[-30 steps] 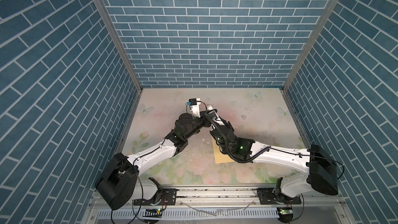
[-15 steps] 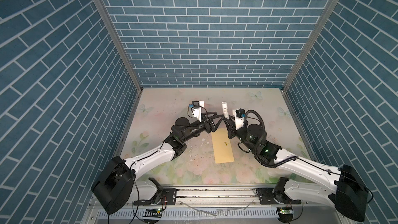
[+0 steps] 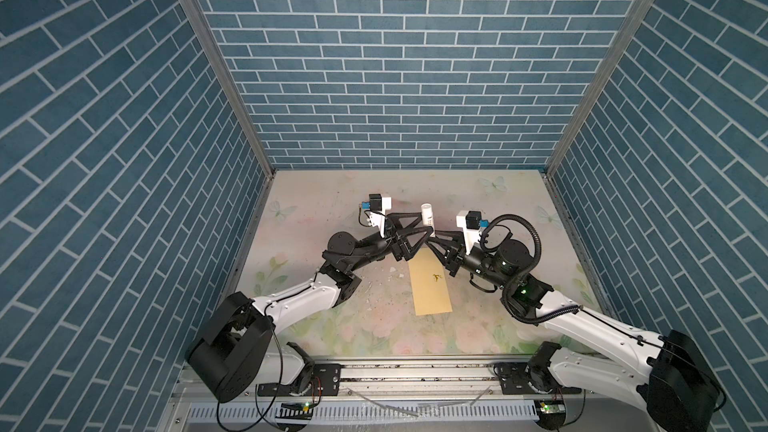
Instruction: Place the letter into the envelope and seal it
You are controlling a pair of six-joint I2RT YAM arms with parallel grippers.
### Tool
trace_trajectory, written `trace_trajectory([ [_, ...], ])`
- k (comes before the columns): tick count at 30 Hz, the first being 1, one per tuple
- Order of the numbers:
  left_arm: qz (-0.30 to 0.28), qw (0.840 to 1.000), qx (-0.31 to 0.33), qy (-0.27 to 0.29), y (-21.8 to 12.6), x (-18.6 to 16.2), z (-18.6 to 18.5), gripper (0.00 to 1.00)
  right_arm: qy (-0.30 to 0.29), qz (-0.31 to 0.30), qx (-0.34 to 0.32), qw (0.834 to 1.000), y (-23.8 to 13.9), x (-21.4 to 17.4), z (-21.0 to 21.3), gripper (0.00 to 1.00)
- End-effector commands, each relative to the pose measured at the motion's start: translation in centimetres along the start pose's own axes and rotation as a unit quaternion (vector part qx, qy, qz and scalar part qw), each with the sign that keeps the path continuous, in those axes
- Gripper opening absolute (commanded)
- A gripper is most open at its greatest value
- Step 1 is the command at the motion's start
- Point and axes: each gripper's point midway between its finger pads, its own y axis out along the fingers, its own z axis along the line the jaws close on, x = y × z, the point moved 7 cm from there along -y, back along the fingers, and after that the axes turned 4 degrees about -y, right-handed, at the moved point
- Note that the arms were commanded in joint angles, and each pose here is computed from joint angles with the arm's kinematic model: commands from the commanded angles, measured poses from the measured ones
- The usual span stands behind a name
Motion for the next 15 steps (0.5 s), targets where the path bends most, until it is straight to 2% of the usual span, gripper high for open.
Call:
trace_trajectory([
  [1,-0.007,1.0,-0.024,0.018,-0.21,0.25,-0.57,0.79,0.015,-0.022,0.051,0.998,0.35,1.08,0.94,0.0],
  [7,-0.01,0.999,-0.025,0.017,-0.26,0.19,-0.5,0.63,0.024,-0.028,0.065,0.997,0.75,1.33,1.06,0.0],
  [15,-0.007,1.0,-0.022,0.012,-0.21,-0.16,-0.08,0.55,0.027,-0.04,0.068,0.996,0.8,1.79,1.13,0.0],
])
